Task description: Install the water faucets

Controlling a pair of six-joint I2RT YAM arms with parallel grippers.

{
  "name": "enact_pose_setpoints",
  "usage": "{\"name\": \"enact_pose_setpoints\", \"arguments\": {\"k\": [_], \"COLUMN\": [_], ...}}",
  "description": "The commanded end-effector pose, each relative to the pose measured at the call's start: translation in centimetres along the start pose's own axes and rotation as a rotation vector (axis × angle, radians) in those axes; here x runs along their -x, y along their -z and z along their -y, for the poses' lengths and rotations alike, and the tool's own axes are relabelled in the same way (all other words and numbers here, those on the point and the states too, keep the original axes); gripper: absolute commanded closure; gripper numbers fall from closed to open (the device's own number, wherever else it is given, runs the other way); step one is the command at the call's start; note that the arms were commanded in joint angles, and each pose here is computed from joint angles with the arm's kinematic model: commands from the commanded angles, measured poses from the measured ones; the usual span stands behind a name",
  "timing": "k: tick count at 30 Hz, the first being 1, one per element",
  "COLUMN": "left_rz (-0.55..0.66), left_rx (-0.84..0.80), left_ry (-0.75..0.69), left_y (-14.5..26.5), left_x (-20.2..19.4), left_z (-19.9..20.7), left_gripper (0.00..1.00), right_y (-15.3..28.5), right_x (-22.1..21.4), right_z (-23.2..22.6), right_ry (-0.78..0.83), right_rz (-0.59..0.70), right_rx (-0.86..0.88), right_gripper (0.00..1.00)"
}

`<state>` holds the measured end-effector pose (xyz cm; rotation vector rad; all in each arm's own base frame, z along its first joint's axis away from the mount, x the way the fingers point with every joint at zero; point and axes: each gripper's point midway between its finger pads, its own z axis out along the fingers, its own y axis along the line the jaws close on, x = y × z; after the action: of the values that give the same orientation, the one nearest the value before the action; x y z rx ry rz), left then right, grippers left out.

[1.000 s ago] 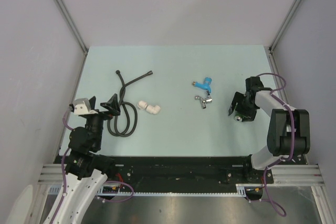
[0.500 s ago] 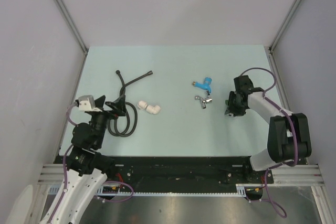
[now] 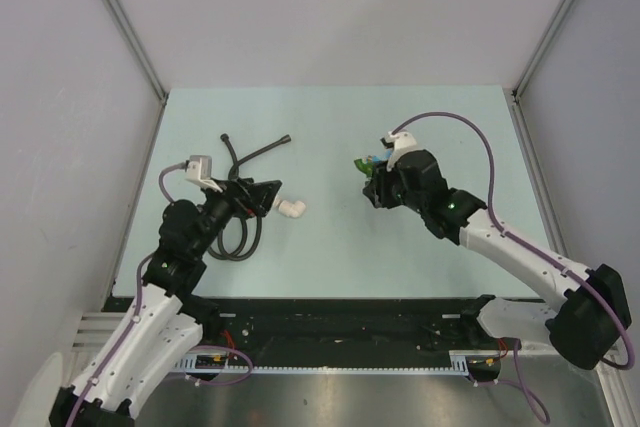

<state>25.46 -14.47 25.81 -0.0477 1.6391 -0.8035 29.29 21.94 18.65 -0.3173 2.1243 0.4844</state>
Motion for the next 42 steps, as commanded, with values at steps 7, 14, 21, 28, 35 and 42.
{"name": "enact_pose_setpoints", "arguments": {"k": [7,14,21,28,35,42], "left_rz": [-0.111,-0.279,-0.215,-0.201,-0.189,-0.194], "left_rx": [-0.311,-0.39,-0.292,-0.312,-0.285,-0.257], "left_ry": [0.113,0.16,0.243,0.275,0.306,0.333], "left_y": [-1.1,-2.0,-2.9,-3.6,-3.6,-3.5], "left_x": [1.6,-1.3,-2.5,-2.8,-3.7,-4.7], "left_z": [7.6,9.1,8.1,9.2,8.8,8.5], "left_gripper": [0.0,0.0,0.06,0.17,0.4,0.48], "right_y": [1.0,1.5,1.7,1.9,1.7,1.7], "right_x": [2.9,3.0,3.1,3.4,3.5,3.5], "right_z": [-10.9,-12.9,-14.8,-17.5,-18.7,-19.5], "right_ry": [0.163,0.197,0.175,0.136,0.085,0.057], "right_rz": [0.168,0.188,0.201,0.24,0.263,0.271], "right_rx": [0.269,0.29,0.32,0.362,0.362,0.374], "right_gripper": [1.0,1.0,1.0,1.0,1.0,1.0]}}
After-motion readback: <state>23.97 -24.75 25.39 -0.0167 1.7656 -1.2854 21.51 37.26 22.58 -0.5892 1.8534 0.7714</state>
